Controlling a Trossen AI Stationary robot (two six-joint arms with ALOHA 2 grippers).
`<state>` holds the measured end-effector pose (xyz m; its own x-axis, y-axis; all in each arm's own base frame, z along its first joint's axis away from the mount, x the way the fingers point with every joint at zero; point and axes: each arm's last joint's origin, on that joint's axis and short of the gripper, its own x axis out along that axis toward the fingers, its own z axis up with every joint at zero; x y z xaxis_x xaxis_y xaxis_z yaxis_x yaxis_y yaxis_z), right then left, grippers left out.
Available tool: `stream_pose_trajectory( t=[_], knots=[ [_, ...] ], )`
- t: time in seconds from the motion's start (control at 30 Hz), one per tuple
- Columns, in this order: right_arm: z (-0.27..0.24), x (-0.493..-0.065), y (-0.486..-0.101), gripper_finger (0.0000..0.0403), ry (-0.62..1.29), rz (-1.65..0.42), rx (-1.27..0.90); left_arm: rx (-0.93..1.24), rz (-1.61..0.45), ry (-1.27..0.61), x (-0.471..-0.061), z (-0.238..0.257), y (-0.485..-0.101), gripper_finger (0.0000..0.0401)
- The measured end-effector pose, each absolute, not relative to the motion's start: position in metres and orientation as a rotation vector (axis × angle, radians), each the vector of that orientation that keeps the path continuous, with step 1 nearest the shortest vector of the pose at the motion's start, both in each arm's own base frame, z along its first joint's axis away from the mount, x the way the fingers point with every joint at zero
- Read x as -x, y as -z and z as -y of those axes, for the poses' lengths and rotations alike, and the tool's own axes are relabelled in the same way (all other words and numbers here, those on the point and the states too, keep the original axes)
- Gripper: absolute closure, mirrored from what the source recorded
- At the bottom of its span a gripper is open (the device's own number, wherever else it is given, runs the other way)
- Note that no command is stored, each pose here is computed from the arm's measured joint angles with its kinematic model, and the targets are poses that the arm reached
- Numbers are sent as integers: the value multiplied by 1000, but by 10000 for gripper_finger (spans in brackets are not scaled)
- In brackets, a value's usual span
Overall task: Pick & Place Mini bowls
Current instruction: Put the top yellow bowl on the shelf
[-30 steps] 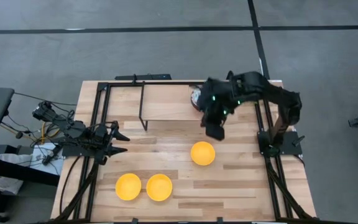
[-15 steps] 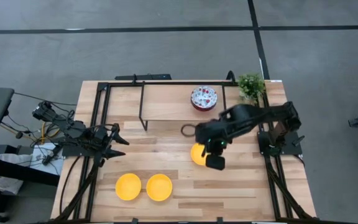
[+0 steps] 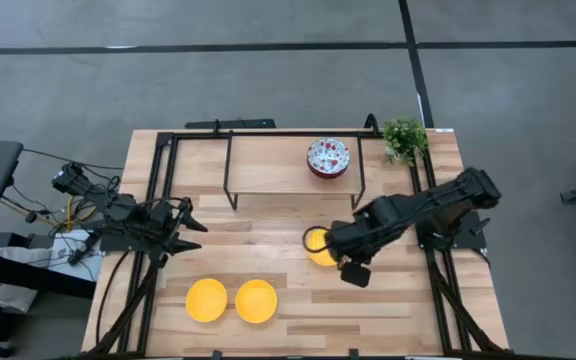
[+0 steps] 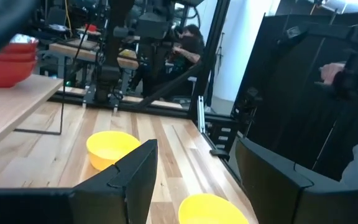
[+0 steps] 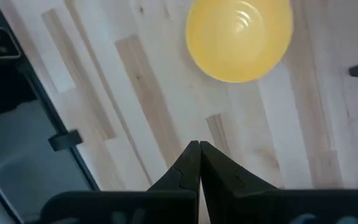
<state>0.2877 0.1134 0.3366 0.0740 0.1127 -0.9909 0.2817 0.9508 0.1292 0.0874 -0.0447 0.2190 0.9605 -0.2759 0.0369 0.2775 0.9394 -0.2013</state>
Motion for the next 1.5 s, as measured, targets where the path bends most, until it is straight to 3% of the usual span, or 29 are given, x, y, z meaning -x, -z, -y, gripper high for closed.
stream_pose_trajectory(
  t=[0.5, 0.8, 0.97, 1.2, 1.5],
  knots=[
    [-69, -198, -323, 403, 184, -992, -577, 294, 124, 261, -88, 44, -231, 185],
    [-57, -187, -277, 398, 378, -990, -898, 314, 84, 147, -95, 45, -227, 185],
    [-61, -196, -267, 352, 395, -1037, -933, 314, 64, 136, -98, 46, -225, 185],
    [-61, -212, -251, 284, 589, -1055, -1133, 302, 44, 104, -101, 47, -223, 185],
    [-64, -234, -223, 255, 768, -1085, -1228, 286, 15, 92, -104, 49, -220, 185]
  ],
)
